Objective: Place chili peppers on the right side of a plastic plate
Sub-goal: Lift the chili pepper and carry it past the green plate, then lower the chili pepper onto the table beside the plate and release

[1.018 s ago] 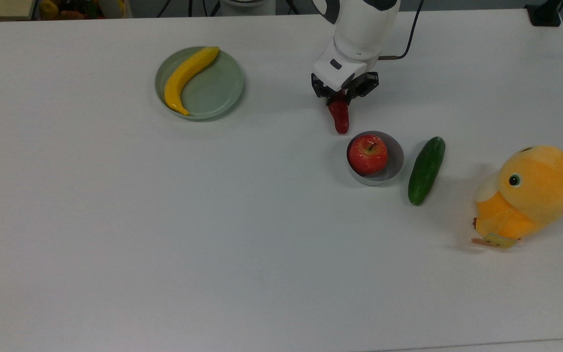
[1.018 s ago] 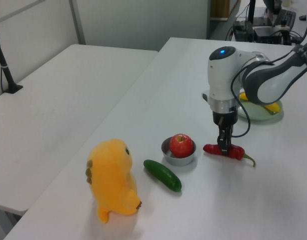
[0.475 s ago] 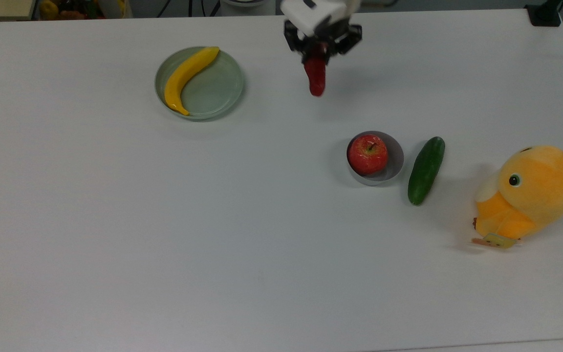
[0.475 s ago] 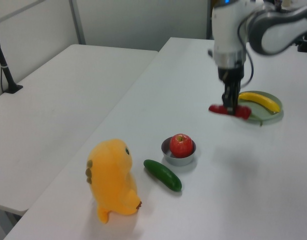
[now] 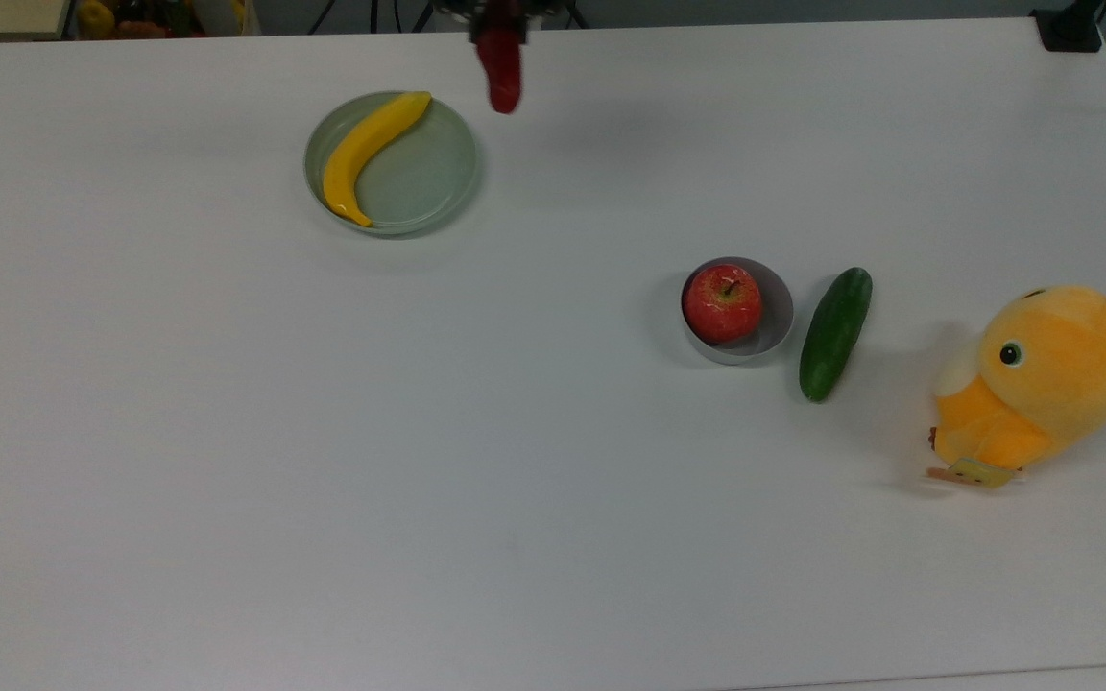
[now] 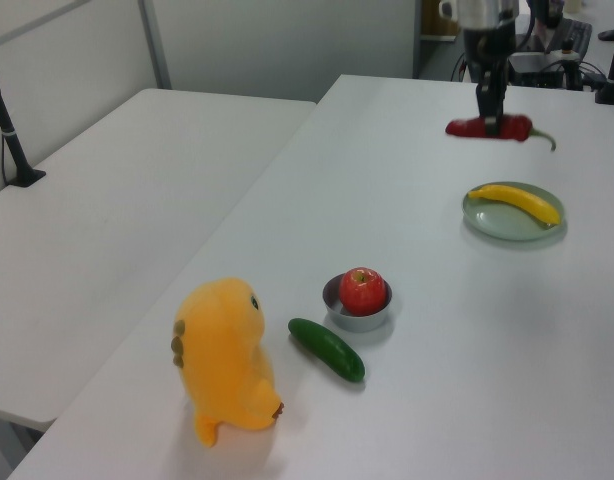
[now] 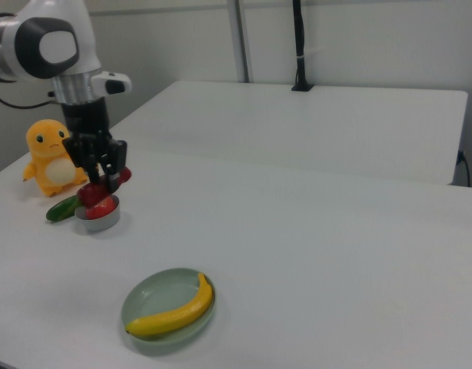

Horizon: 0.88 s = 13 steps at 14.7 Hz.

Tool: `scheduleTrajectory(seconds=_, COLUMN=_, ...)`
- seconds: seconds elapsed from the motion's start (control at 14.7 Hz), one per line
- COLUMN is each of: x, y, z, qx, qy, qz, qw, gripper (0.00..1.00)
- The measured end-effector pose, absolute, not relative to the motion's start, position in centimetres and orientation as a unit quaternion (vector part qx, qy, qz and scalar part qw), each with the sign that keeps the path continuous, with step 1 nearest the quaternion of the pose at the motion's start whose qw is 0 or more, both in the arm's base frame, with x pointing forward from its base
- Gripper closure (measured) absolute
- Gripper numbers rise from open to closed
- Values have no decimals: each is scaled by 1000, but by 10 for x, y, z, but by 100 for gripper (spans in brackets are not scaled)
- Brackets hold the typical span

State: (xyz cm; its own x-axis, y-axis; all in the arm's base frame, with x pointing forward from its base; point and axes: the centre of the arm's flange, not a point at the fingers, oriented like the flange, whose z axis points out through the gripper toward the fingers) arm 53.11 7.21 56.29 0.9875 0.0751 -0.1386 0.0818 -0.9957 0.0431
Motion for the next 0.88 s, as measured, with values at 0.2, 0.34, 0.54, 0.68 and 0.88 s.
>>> scheduleTrajectory(seconds=0.2, x=532, y=5, z=574, qx=997, qy=49, qz=-62, qw=13, gripper=58)
scheduleTrajectory(seconds=0.34, x=531, y=-43, z=573, qx=996, qy=57, qz=-64, qw=6, gripper=58)
scheduleTrajectory(seconds=0.54, x=527, y=-124, z=558, qx=996, qy=74, qz=-53, qw=-2, gripper=58)
scheduleTrajectory(seconds=0.68, x=534, y=-154, z=523, qx=996, qy=75, qz=-45, qw=2, gripper=58)
scheduleTrajectory(seconds=0.88, x=537, y=-192, z=464, qx=996, qy=84, qz=-41, qw=8, gripper=58)
